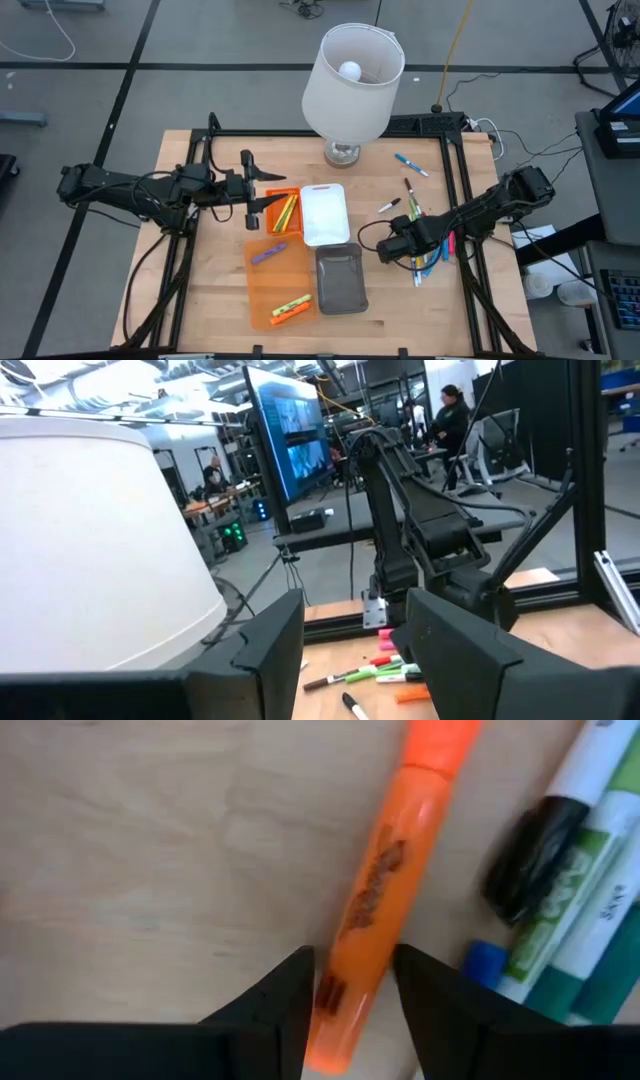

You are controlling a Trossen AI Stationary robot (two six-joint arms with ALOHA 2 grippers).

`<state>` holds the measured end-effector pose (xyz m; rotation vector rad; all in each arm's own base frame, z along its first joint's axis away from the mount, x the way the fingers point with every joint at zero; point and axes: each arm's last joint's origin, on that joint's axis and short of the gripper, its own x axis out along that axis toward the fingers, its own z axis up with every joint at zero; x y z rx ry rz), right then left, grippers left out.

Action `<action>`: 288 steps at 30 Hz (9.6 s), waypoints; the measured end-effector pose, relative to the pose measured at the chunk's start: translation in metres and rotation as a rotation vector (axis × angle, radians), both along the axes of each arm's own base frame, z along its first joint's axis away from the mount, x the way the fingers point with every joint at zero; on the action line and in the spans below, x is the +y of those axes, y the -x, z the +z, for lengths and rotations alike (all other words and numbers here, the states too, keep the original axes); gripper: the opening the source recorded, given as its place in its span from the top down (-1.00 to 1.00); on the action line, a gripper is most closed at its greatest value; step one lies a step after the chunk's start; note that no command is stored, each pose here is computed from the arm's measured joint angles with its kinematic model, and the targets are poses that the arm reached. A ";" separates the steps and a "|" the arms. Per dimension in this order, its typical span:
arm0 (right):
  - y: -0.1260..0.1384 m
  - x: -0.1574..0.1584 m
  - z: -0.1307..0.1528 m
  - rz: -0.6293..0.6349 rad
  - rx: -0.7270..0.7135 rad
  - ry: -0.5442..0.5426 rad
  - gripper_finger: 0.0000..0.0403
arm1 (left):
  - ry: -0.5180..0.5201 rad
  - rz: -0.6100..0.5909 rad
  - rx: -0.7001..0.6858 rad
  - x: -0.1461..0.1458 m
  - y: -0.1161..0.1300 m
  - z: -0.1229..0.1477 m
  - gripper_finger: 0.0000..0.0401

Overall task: Pick & Place Markers
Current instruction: Put the orange large highlighter pen into the transparent orange bin, then put the bottom blue large highlighter pen into the transparent orange bin

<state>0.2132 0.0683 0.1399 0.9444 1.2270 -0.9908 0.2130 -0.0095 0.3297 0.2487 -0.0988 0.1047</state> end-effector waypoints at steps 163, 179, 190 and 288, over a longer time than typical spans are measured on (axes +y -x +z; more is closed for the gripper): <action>0.011 0.092 0.121 1.198 -1.107 0.731 0.42 | 0.060 -0.273 0.485 -0.154 -0.032 -0.073 -0.64; 0.027 0.090 0.046 0.606 0.175 0.166 0.77 | 0.087 -0.242 0.504 -0.146 -0.036 -0.075 -0.56; 0.083 0.054 0.021 0.430 0.517 0.073 0.86 | 0.133 -0.175 0.507 -0.130 -0.045 -0.076 -0.65; 0.004 0.037 0.037 0.922 -0.465 0.118 1.00 | 0.168 -0.146 0.541 -0.125 -0.046 -0.079 -0.57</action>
